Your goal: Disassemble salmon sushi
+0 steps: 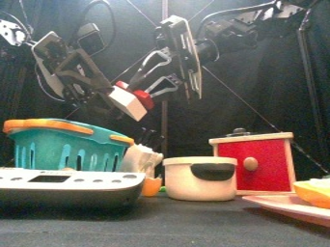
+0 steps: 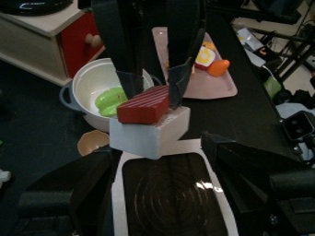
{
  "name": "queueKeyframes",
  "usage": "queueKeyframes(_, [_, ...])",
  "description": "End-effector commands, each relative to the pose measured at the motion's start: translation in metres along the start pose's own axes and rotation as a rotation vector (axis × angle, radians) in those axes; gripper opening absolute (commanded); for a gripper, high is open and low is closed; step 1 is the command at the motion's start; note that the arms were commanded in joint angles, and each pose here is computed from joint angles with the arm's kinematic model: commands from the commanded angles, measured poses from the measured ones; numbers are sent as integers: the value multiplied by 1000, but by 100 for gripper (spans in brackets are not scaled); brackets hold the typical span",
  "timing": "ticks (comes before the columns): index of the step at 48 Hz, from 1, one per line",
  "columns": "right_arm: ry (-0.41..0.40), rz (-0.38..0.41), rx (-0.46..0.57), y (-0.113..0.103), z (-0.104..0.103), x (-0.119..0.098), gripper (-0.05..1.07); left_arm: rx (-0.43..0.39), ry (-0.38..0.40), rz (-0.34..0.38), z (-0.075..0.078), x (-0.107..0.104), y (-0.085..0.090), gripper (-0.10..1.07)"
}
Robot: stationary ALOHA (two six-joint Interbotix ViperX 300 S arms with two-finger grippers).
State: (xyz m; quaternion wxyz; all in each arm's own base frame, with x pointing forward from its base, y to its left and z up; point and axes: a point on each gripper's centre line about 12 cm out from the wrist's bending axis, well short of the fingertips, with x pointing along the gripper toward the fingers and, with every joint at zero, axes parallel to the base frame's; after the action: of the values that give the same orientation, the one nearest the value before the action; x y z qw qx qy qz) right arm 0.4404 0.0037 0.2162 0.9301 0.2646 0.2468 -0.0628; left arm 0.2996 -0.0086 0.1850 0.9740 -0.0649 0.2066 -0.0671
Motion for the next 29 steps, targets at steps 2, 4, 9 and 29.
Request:
queueKeyframes(2, [-40,55,-19,15,17,-3,41,16,-44,-3,14,1,0,100])
queueKeyframes(4, [-39,63,-23,17,17,-3,41,23,-46,-1,15,2,0,100])
queueKeyframes(9, [-34,70,-24,17,16,1,41,49,-51,0,17,3,0,100])
queueKeyframes(29, [-31,68,-27,16,16,4,41,105,-40,-24,11,11,-4,100])
